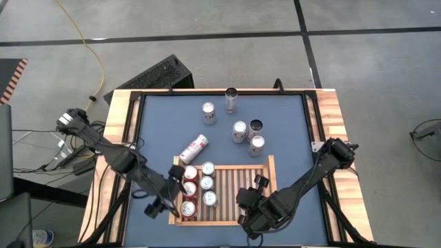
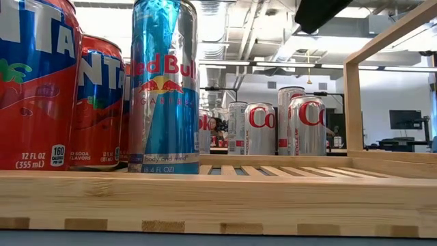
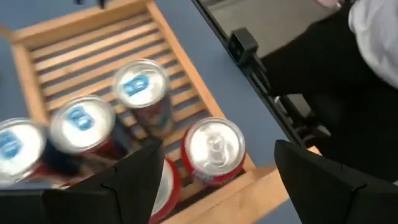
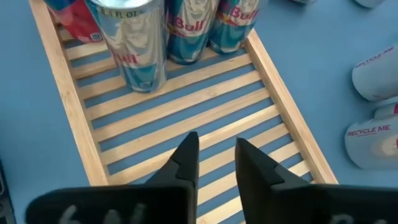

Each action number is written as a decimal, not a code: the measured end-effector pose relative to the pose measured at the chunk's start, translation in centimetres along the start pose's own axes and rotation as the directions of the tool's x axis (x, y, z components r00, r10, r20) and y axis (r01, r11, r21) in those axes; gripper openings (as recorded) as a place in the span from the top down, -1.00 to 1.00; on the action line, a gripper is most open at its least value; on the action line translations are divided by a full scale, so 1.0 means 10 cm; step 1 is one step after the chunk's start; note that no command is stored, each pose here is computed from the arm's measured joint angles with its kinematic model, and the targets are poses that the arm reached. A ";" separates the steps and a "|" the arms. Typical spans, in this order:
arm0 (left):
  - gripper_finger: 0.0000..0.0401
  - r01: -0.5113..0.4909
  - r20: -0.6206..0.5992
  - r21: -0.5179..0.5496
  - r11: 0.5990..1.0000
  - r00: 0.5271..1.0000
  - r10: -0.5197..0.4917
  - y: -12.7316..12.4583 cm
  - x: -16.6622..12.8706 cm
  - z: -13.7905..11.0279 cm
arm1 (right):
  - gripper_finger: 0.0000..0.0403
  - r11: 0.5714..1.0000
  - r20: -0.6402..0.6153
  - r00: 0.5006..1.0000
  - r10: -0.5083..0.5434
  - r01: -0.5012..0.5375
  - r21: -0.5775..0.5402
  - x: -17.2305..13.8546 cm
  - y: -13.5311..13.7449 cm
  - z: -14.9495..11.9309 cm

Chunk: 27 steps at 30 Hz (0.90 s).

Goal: Place canned beverage on shelf
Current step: Adjust the blue soda can on the shelf

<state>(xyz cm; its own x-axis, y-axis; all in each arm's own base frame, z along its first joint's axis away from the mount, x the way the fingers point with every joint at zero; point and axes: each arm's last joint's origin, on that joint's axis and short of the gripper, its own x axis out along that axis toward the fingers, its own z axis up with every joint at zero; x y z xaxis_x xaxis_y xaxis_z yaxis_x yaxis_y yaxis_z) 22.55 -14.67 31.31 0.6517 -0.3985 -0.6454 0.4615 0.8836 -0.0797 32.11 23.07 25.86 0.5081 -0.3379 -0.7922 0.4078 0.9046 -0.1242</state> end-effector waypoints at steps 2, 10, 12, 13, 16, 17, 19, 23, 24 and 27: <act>-0.46 0.010 -0.004 0.034 0.999 1.000 -0.010 -0.04 0.14 0.01 | 0.55 1.000 -0.003 1.000 -0.001 0.001 0.000 0.01 0.00 0.00; -0.46 -0.020 0.094 0.062 0.998 0.995 0.014 0.04 0.35 0.12 | 0.49 1.000 -0.009 1.000 0.007 -0.007 -0.002 0.00 0.01 -0.01; -0.46 -0.039 0.119 0.051 0.998 0.992 0.032 0.07 0.33 0.15 | 0.49 1.000 -0.011 1.000 0.014 -0.014 -0.003 -0.01 0.02 -0.02; -0.46 -0.043 0.139 0.039 0.998 0.990 0.037 0.08 0.32 0.17 | 0.49 1.000 -0.012 1.000 0.016 -0.016 -0.002 -0.02 0.03 -0.03; -0.46 -0.049 0.164 -0.002 0.999 0.985 0.049 0.10 0.32 0.20 | 0.49 1.000 -0.012 1.000 0.020 -0.020 -0.007 -0.03 0.04 -0.05; -0.46 -0.052 0.166 -0.002 0.999 0.985 0.052 0.10 0.32 0.20 | 0.49 1.000 -0.012 1.000 0.020 -0.020 -0.008 -0.03 0.04 -0.05; -0.46 -0.075 0.176 -0.007 0.997 0.982 0.075 0.13 0.36 0.21 | 0.49 1.000 -0.012 1.000 0.021 -0.021 -0.009 -0.04 0.04 -0.05; -0.46 -0.115 0.154 0.009 0.993 0.982 0.112 0.19 0.49 0.19 | 0.49 1.000 -0.011 1.000 0.023 -0.024 -0.009 -0.05 0.05 -0.06; -0.46 -0.121 0.151 0.034 0.992 0.982 0.115 0.21 0.52 0.19 | 0.49 1.000 -0.010 1.000 0.024 -0.024 -0.009 -0.05 0.05 -0.06; -0.46 -0.143 0.153 0.117 0.983 0.980 0.124 0.24 0.63 0.19 | 0.49 1.000 -0.009 1.000 0.025 -0.025 -0.007 -0.04 0.05 -0.06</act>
<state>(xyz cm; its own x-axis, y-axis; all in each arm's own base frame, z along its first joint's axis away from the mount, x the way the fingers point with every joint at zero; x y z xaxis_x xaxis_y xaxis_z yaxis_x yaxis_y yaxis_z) 28.89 -15.51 28.45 0.7885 -0.3186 -0.5261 0.4310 0.8964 0.1031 31.63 23.86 25.77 0.5111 -0.3124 -0.8007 0.3894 0.9147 -0.1083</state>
